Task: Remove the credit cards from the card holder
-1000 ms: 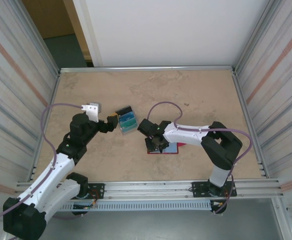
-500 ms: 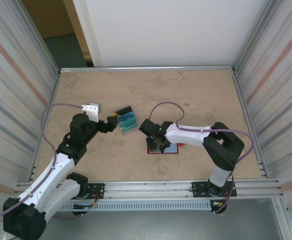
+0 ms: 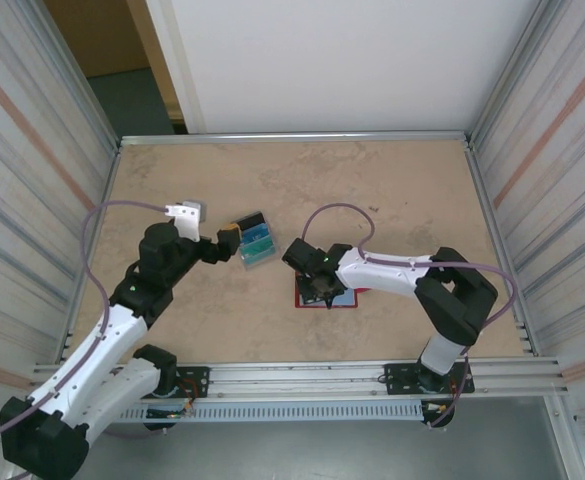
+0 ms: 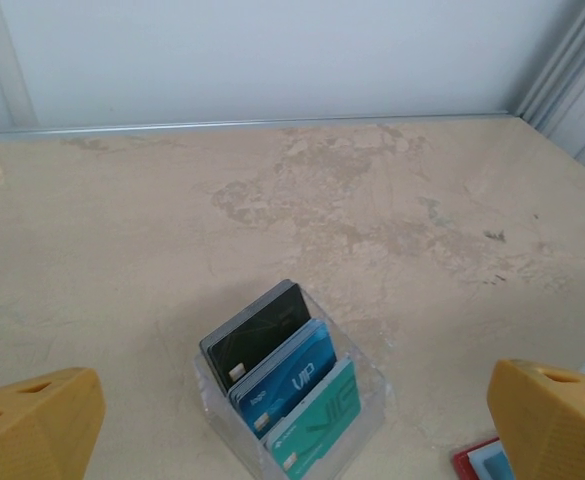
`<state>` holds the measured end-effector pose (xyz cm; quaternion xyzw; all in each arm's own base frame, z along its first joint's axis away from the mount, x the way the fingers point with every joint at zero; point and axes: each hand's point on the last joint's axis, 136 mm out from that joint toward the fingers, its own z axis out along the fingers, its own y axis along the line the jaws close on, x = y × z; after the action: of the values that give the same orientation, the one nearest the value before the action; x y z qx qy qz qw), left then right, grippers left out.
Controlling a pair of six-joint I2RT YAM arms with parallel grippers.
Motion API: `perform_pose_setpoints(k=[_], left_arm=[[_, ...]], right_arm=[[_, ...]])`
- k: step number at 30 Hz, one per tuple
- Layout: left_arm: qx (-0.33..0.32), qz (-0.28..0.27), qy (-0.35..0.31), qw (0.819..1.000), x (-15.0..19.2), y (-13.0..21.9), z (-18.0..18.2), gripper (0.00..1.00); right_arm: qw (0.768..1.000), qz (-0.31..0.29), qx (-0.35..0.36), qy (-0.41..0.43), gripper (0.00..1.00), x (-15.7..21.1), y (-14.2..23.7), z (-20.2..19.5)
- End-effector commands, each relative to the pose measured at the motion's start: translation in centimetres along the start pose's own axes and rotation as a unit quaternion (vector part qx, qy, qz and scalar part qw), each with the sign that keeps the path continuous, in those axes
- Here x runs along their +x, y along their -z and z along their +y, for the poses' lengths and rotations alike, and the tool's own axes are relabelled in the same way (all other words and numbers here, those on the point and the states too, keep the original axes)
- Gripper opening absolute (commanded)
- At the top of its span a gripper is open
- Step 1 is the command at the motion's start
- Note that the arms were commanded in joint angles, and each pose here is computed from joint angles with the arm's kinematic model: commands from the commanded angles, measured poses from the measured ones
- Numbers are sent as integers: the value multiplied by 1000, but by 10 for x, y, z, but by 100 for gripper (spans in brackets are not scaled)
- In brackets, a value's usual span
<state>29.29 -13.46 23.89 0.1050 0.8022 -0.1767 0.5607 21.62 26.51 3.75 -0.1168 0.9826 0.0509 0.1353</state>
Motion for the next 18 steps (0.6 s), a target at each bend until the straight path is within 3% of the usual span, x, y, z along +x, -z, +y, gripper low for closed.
perform_pose_setpoints(k=[1, 10, 18], left_arm=[[-1, -18, -30, 999, -19, 5, -9, 99], [6, -5, -88, 996, -16, -5, -35, 99], [4, 16, -123, 992, -4, -14, -51, 99]], right_arm=[[1000, -24, 11, -6, 13, -6, 14, -14], [998, -38, 23, -44, 14, -2, 21, -41], [994, -50, 40, -90, 22, 4, 26, -72]])
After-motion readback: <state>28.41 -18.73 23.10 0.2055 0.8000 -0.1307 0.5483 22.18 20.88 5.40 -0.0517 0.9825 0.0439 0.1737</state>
